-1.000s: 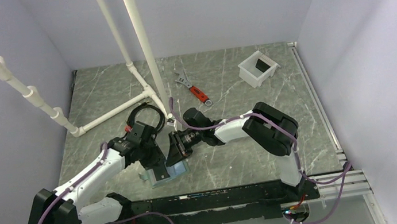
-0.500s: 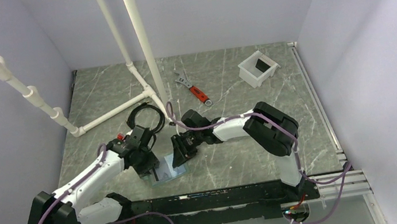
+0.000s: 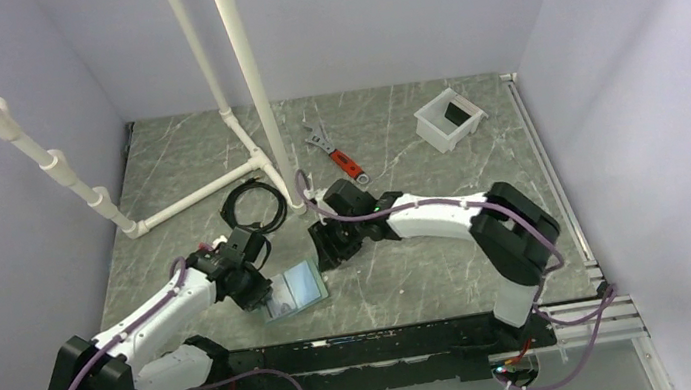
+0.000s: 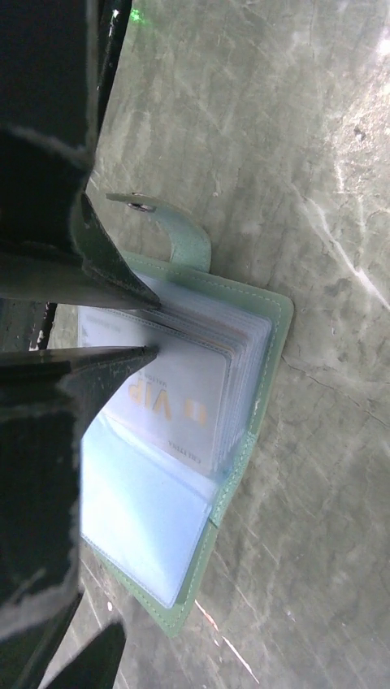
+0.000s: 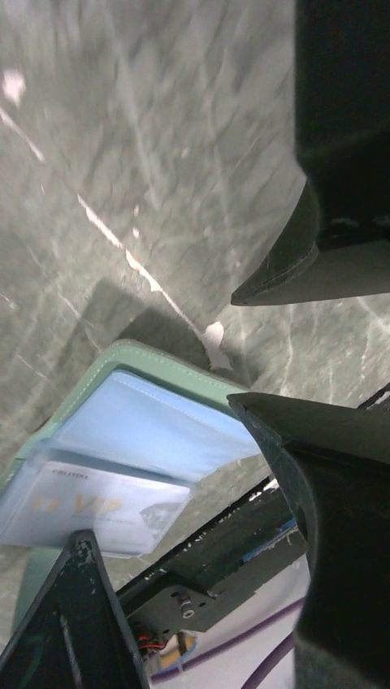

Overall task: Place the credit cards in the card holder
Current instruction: Insert the credit card into the card holder.

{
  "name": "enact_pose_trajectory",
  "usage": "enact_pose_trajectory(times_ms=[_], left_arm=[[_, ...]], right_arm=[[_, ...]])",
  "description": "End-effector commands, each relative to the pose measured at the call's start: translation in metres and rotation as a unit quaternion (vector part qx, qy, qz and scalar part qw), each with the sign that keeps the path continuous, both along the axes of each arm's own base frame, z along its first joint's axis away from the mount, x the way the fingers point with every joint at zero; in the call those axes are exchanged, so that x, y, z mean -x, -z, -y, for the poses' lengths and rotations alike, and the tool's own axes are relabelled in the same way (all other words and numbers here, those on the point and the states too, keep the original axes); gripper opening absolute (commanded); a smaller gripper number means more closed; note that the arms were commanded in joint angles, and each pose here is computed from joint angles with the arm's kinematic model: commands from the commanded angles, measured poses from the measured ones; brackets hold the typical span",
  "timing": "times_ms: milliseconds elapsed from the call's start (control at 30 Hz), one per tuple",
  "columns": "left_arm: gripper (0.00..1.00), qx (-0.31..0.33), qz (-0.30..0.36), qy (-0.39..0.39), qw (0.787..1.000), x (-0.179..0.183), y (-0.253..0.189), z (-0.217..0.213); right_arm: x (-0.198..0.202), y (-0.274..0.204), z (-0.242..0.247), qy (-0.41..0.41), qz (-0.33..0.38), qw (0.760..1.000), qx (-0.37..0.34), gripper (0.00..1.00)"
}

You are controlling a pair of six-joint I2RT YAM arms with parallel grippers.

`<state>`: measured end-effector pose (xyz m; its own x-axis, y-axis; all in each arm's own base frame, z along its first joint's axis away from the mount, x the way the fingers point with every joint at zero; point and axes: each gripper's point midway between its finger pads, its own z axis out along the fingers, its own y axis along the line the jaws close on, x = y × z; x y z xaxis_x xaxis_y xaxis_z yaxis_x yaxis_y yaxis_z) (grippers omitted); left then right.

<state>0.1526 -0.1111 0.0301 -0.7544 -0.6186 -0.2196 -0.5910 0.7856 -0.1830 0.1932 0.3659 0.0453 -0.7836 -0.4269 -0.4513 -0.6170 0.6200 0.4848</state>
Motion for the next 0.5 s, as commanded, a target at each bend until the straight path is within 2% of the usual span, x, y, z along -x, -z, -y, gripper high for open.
enact_pose_trajectory(times_ms=[0,133,200,333,467], left_arm=[[0.23,-0.013,-0.012,-0.003,1.0,0.002,0.021,-0.005],[0.2,0.002,-0.015,0.022,1.0,-0.002,0.021,0.005],[0.2,0.005,-0.019,0.036,0.999,-0.002,0.021,0.008],[0.22,0.006,-0.027,0.064,0.998,-0.002,0.015,0.011],[0.32,-0.019,-0.019,0.1,0.995,-0.012,-0.006,0.004]], right_arm=[[-0.047,-0.053,0.027,0.052,0.103,0.993,-0.005,0.49],[-0.1,-0.091,0.078,0.138,0.138,0.981,-0.01,0.54],[-0.132,-0.104,0.116,0.195,0.173,0.965,0.022,0.57],[-0.187,-0.133,0.195,0.294,0.257,0.912,0.125,0.66],[-0.229,-0.142,0.262,0.351,0.28,0.865,0.224,0.7]])
